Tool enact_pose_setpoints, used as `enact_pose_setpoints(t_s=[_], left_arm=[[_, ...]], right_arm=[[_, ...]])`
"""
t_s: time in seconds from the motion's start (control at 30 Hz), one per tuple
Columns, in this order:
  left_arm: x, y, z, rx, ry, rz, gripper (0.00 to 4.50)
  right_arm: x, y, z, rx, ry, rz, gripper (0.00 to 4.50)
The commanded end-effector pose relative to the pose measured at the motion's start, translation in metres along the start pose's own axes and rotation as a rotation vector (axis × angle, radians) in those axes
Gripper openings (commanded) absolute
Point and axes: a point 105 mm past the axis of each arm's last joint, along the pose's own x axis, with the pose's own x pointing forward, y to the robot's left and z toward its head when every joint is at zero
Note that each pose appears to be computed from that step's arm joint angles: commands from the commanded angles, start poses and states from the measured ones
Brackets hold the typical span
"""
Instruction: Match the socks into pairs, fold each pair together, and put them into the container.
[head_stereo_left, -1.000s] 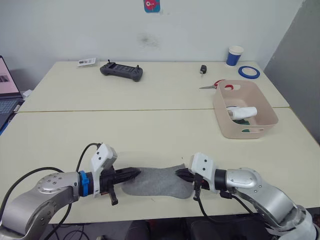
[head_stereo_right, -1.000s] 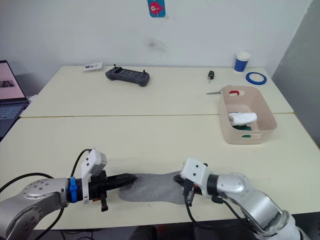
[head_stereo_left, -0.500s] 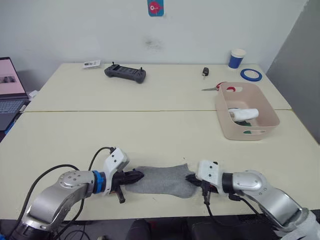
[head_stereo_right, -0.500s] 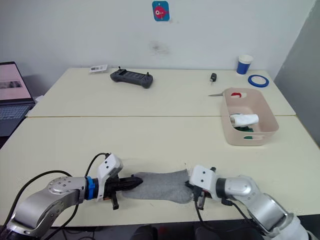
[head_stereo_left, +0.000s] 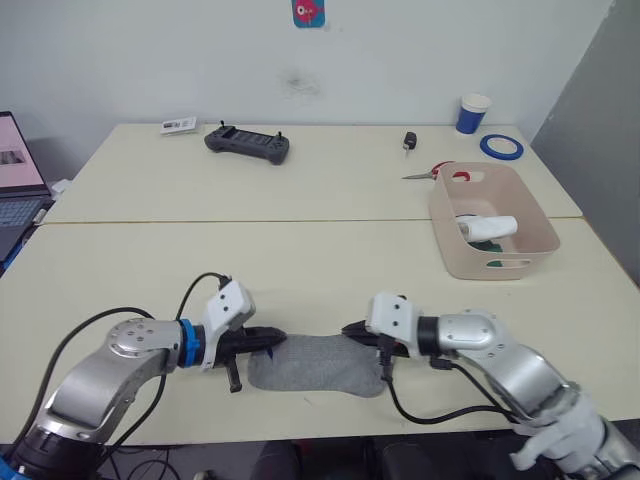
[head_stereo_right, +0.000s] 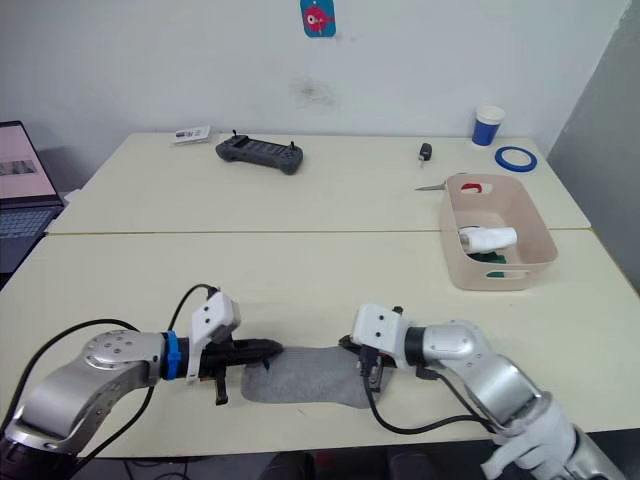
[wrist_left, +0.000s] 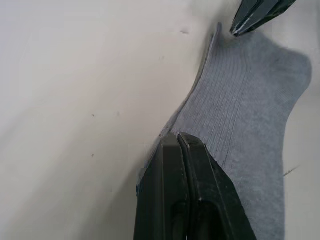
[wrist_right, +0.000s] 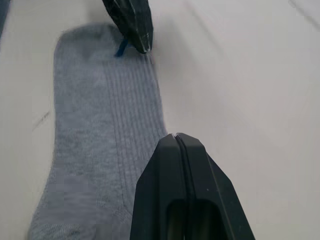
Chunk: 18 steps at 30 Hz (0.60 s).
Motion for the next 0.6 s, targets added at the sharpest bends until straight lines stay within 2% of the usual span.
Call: enact_pose_setpoints(t_s=[0.03,0.2,0.33,0.47,0.53,0.6], left_arm=[[0.009,0.001,-0.002,0.025,0.01,-0.005,0.0],[0.011,0.008,-0.021,0.049,0.08,0.032,0.0],[0.009,0.013,-0.022,0.055,0.069,0.051,0.0],[-0.002,0.012,0.022,0.121,-0.12,0.031,0.0],[-0.009,0.007,0.037,0.148,-0.164,0.006,0.0],[-0.013,-0.005,0.046,0.174,-0.164,-0.055,0.0]], right_arm=[[0.008,0.0,-0.005,-0.025,0.029,-0.004,0.03],[-0.006,-0.004,-0.033,-0.029,0.138,-0.022,0.03],[-0.021,-0.015,-0.033,-0.048,0.111,-0.063,0.03],[-0.032,-0.012,0.013,-0.036,-0.105,-0.042,0.03],[-0.034,-0.004,0.018,-0.031,-0.121,-0.005,0.03],[-0.033,0.01,0.017,-0.029,-0.114,0.053,0.03]])
